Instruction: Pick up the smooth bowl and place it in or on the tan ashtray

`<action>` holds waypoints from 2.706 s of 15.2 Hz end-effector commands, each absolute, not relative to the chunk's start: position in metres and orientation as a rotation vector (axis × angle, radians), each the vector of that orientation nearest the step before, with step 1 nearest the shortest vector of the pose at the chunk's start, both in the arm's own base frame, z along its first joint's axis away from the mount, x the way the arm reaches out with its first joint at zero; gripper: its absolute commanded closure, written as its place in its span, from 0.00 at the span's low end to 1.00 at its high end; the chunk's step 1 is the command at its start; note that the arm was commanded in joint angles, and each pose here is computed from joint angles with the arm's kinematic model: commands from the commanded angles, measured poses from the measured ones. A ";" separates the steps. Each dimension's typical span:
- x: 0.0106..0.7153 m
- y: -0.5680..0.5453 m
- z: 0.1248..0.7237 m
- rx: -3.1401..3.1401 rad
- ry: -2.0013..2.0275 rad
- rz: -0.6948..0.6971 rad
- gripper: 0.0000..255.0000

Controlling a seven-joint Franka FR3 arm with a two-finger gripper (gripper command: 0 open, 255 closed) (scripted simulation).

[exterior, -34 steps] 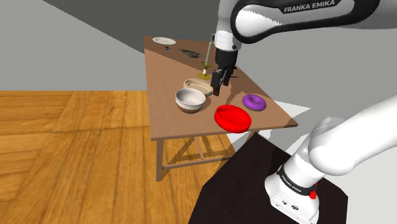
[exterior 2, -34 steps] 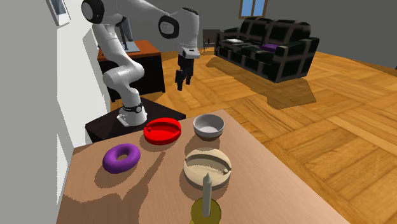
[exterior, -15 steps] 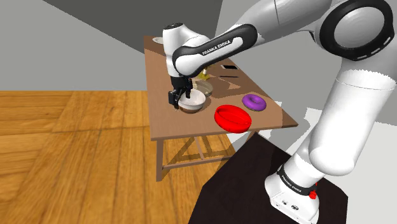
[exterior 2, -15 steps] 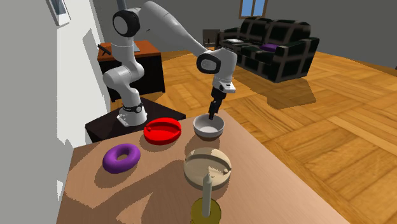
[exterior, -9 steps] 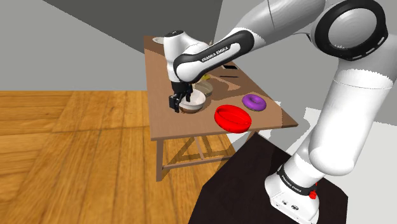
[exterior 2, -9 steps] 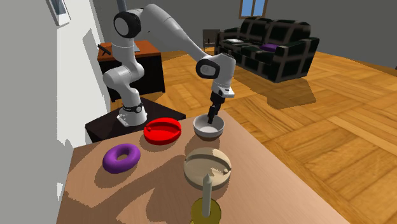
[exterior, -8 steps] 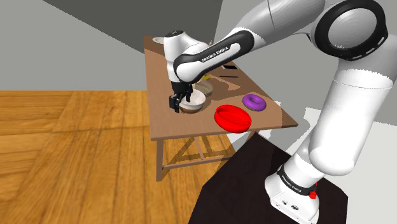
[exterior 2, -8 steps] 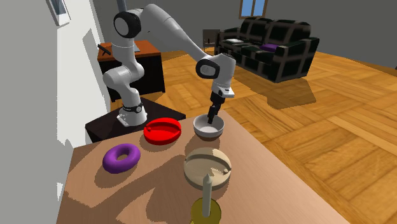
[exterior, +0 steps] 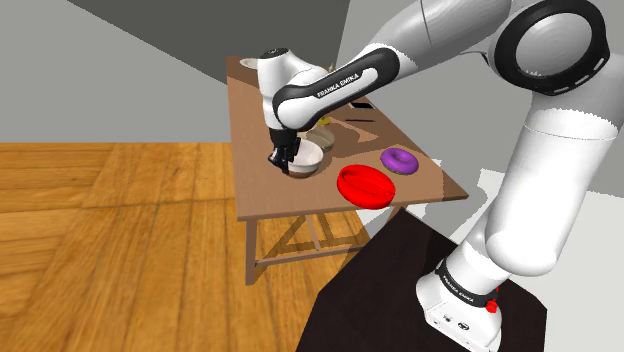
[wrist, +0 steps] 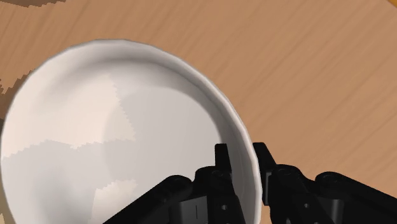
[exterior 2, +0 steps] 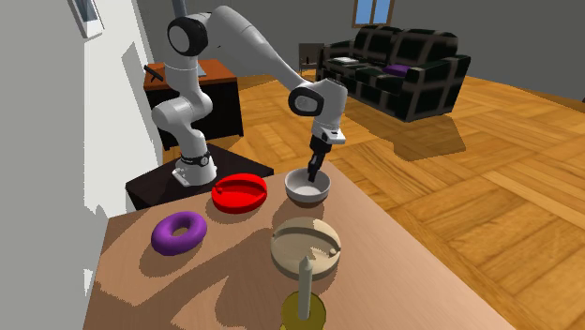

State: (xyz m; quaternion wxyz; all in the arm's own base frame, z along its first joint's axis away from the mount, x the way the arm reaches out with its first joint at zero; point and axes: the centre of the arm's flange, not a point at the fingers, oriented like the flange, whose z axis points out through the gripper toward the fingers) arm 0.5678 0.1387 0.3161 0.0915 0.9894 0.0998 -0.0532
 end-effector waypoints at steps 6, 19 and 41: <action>0.568 0.139 0.316 2.939 0.296 -0.159 1.00; 0.568 0.139 0.379 2.939 0.296 -0.158 1.00; 0.660 -0.021 0.428 2.939 0.296 -0.158 1.00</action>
